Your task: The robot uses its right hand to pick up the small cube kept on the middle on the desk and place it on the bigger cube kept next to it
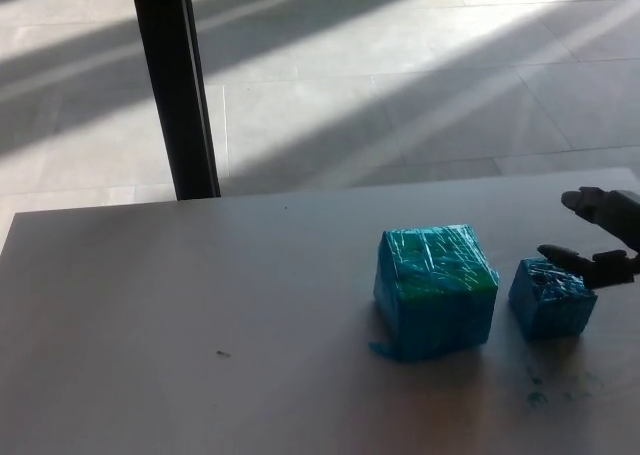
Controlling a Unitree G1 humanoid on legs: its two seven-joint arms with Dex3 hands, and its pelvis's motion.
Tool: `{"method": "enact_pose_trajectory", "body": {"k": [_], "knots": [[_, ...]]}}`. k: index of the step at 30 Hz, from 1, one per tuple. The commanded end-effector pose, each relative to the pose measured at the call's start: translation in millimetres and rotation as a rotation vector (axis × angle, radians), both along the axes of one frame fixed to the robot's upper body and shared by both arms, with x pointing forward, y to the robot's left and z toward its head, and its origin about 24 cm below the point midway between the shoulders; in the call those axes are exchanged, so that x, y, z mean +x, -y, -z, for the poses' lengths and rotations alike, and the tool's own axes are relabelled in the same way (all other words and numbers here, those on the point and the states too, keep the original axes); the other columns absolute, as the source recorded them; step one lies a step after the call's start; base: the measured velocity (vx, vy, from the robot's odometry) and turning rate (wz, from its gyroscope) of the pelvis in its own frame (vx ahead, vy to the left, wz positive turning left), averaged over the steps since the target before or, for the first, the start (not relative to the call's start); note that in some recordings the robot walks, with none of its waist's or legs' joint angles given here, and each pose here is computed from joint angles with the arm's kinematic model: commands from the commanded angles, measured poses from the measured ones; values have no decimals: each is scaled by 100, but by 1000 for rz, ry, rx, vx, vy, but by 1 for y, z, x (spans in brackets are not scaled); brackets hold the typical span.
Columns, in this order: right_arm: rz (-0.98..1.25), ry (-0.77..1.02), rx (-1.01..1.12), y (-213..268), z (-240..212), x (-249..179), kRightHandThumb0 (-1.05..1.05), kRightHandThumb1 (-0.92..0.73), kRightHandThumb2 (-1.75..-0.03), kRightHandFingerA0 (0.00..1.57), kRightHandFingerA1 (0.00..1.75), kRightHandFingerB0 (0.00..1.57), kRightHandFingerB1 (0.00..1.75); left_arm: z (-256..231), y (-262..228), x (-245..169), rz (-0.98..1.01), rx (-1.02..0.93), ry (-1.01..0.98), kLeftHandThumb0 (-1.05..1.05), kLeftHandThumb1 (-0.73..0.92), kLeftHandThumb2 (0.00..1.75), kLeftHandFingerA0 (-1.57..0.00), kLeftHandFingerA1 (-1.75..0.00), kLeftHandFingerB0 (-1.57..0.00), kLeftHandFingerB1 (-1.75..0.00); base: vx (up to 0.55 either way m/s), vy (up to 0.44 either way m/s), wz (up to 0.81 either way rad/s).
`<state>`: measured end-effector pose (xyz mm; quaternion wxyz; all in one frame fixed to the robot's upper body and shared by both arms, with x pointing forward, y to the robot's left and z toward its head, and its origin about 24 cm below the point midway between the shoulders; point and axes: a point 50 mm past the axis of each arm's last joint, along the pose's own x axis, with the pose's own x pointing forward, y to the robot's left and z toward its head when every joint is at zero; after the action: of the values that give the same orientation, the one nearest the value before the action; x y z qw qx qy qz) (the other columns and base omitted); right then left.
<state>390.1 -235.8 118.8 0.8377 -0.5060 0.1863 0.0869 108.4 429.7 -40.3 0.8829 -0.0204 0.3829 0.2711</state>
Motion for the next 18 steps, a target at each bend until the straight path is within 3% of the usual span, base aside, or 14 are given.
{"method": "enact_pose_trajectory", "body": {"k": [1,2,3,4,5,6,7,8,14,15,16,17,18], "knots": [[-10,24,-23,-7,-2,5,-105,-73,-64,0,0,0,0,-3,-3,2,9,35,3,-105,16,115,-27,-174,-65,-141,0,0,0],[-11,23,-20,-8,-1,5,-105,-73,-64,0,0,0,0,-3,-3,1,9,33,-1,-27,-23,77,-70,-97,-114,-117,0,0,0],[-5,23,-7,-9,-1,5,-105,-72,-65,0,0,0,1,-3,-3,1,15,39,-5,-105,20,108,-30,-169,-93,-133,0,0,0],[-9,25,-5,-9,0,5,-105,-71,-64,0,0,0,0,-2,-2,1,10,36,-7,-105,25,115,-23,-175,-76,-117,0,0,0],[-16,23,-9,-10,1,5,-105,-71,-65,0,0,0,0,-2,-2,0,9,36,-12,-45,-24,92,-35,-159,-87,-150,0,0,0],[-27,13,-19,-11,3,5,-105,-70,-64,0,0,0,0,-1,-2,0,15,40,-18,-105,22,114,-26,-172,-68,-129,0,0,0],[-32,8,-24,-12,4,6,-105,-70,-64,0,0,0,0,-1,-1,0,22,41,-19,-105,22,114,-26,-172,-68,-129,0,0,0],[-38,-6,-21,-13,6,5,-105,-53,-101,0,0,0,1,-1,-2,0,25,41,-19,-30,-26,76,-68,-98,-112,-118,0,0,0],[-51,-108,-48,-14,13,3,-105,-59,-102,0,1,0,1,-5,-5,3,34,61,-24,-30,-27,75,-71,-99,-114,-118,0,0,0],[-52,-154,-37,-14,17,2,-92,-59,-64,0,0,0,5,-6,-5,3,40,60,-20,-52,-16,98,-39,-161,-82,-151,0,0,0],[-57,-177,-47,-14,18,1,-96,-54,-92,0,10,0,4,-6,-5,3,35,61,-20,-105,19,108,-38,-165,-90,-139,0,0,0],[-62,-204,-64,-14,20,0,-96,-54,-92,0,10,0,4,-7,-6,5,26,65,-19,-105,19,108,-38,-165,-90,-139,0,0,0],[-75,-216,-76,-14,20,0,-92,-52,-89,0,14,0,5,-8,-6,6,32,64,-17,-27,-23,77,-74,-99,-116,-117,0,0,0]]}}
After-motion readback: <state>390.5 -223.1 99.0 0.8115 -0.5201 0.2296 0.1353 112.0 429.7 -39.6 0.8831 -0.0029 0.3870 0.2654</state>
